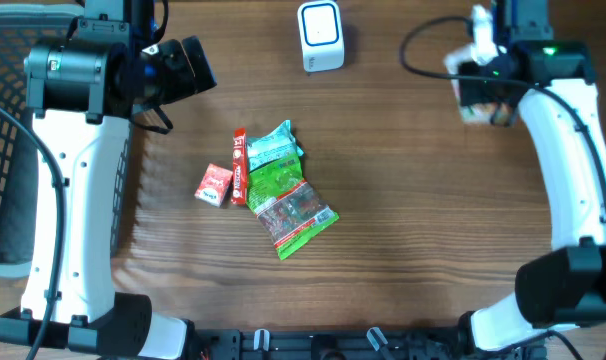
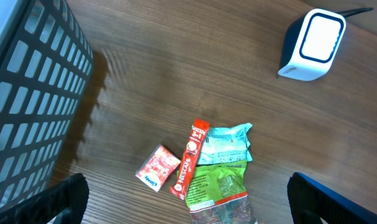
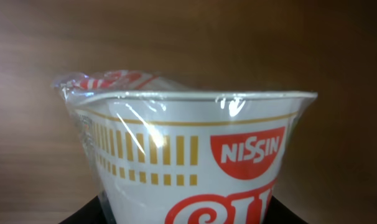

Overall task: Scan the item barcode
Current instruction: 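Carry the cup noodles right and set it down on the table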

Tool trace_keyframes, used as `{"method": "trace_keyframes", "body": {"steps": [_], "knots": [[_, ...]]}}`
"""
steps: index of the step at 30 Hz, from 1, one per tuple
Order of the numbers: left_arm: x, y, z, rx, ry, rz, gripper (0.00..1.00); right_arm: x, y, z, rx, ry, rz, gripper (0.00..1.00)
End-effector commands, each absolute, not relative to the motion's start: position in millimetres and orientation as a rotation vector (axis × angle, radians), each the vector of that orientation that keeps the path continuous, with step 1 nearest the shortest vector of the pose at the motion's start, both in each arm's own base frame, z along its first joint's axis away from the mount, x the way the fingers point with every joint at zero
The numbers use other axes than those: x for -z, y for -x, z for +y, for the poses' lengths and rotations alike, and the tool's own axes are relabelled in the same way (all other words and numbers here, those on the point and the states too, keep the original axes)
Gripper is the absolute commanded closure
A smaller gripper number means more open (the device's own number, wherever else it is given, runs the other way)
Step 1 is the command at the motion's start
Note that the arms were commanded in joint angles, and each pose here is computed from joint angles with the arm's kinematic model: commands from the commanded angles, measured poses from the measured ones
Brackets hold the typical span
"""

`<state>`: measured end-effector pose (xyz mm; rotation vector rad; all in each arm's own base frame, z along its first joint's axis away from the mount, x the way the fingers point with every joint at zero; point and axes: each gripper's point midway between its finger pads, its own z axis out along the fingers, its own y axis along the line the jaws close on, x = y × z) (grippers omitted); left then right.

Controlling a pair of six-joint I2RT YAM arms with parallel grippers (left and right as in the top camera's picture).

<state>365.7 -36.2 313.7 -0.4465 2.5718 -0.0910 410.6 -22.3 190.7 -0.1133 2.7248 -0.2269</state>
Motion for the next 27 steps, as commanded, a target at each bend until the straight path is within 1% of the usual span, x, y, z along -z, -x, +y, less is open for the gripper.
{"method": "trace_keyframes", "body": {"steps": [1, 3, 5, 6, 7, 8, 9, 11, 14, 17, 18, 20, 22, 24, 27], "knots": [[-314.2, -366.3, -35.3, 0.089, 0.425, 2.574, 0.00, -117.0, -385.8, -49.2, 0.171, -0.035, 2.896, 0.54], [-314.2, -366.3, -35.3, 0.089, 0.425, 2.574, 0.00, -81.9, -377.4, -68.8, 0.179, -0.113, 2.908, 0.53], [-314.2, -366.3, -35.3, 0.089, 0.425, 2.574, 0.00, -56.6, -370.6, -86.3, 0.189, -0.222, 2.890, 0.53], [-314.2, -366.3, -35.3, 0.089, 0.425, 2.574, 0.00, -51.7, -367.9, -90.6, 0.191, -0.241, 2.890, 0.52], [-314.2, -366.3, -35.3, 0.089, 0.425, 2.574, 0.00, -48.6, -365.4, -94.2, 0.193, -0.256, 2.891, 0.39], [-314.2, -366.3, -35.3, 0.089, 0.425, 2.574, 0.00, -48.4, -364.5, -96.7, 0.194, -0.265, 2.892, 0.18], [-314.2, -366.3, -35.3, 0.089, 0.425, 2.574, 0.00, -49.2, -364.4, -98.6, 0.196, -0.272, 2.890, 0.00], [-314.2, -366.3, -35.3, 0.089, 0.425, 2.574, 0.00, -57.5, -366.4, -99.8, 0.198, -0.260, 2.890, 0.00], [-314.2, -366.3, -35.3, 0.089, 0.425, 2.574, 0.00, -84.1, -374.2, -100.4, 0.198, -0.257, 2.877, 0.00], [-314.2, -366.3, -35.3, 0.089, 0.425, 2.574, 0.00, -129.1, -382.7, -97.6, 0.198, -0.239, 2.852, 0.00], [-314.2, -366.3, -35.3, 0.089, 0.425, 2.574, 0.00, -151.5, -385.5, -87.3, 0.147, -0.215, 2.840, 0.00], [-314.2, -366.3, -35.3, 0.089, 0.425, 2.574, 0.00, -184.7, -393.3, -48.4, -0.118, -0.143, 2.793, 0.00], [-314.2, -366.3, -35.3, 0.089, 0.425, 2.574, 0.00, -219.2, -391.6, 23.0, -0.564, 0.077, 2.686, 0.00], [-314.2, -366.3, -35.3, 0.089, 0.425, 2.574, 0.00, -227.6, -381.5, 57.3, -0.727, 0.224, 2.653, 0.00], [-314.2, -366.3, -35.3, 0.089, 0.425, 2.574, 0.00, -216.3, -361.2, 103.4, -0.802, 0.427, 2.686, 0.00]]}}
